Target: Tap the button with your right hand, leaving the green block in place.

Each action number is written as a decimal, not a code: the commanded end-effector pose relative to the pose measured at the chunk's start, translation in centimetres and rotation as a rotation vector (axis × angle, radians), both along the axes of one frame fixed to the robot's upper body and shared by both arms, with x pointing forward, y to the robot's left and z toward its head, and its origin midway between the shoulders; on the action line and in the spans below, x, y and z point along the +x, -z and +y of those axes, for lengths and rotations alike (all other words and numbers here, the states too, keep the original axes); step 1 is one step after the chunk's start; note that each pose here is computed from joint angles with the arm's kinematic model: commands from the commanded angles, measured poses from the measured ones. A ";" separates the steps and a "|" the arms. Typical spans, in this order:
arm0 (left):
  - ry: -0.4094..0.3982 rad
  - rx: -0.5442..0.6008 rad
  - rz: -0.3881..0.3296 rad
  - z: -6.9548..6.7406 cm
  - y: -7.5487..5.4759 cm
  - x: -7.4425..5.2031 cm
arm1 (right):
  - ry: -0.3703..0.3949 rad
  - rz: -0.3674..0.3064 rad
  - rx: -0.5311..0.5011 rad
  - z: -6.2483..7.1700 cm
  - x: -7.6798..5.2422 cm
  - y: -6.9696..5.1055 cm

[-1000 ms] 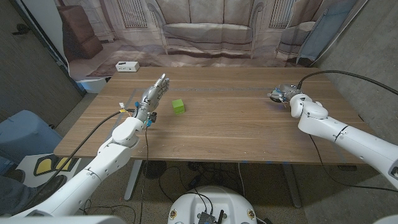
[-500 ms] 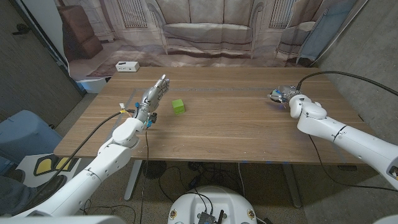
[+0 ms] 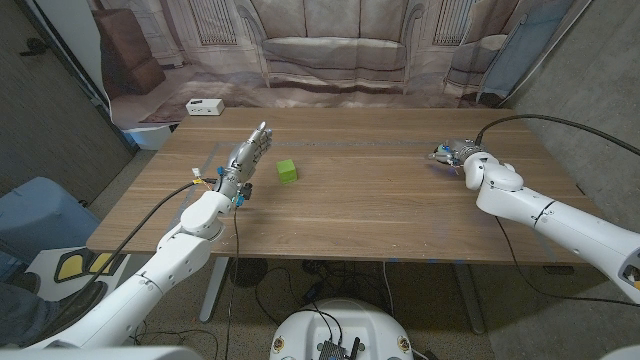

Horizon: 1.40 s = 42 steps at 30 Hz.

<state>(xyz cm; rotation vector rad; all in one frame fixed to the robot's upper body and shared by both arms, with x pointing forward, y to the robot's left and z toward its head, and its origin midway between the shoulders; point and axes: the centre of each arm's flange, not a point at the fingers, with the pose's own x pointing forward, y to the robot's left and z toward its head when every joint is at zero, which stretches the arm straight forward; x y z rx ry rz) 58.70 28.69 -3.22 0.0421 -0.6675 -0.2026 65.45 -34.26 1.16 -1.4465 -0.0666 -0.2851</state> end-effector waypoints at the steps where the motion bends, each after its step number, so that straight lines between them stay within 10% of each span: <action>1: -0.001 -0.004 -0.001 0.1 0.1 -0.1 | -0.001 0.035 0.004 0.0 0.5 0.4; 42: 0.007 -0.001 0.006 0.0 0.2 0.2 | 0.004 0.054 -0.018 0.1 0.1 0.0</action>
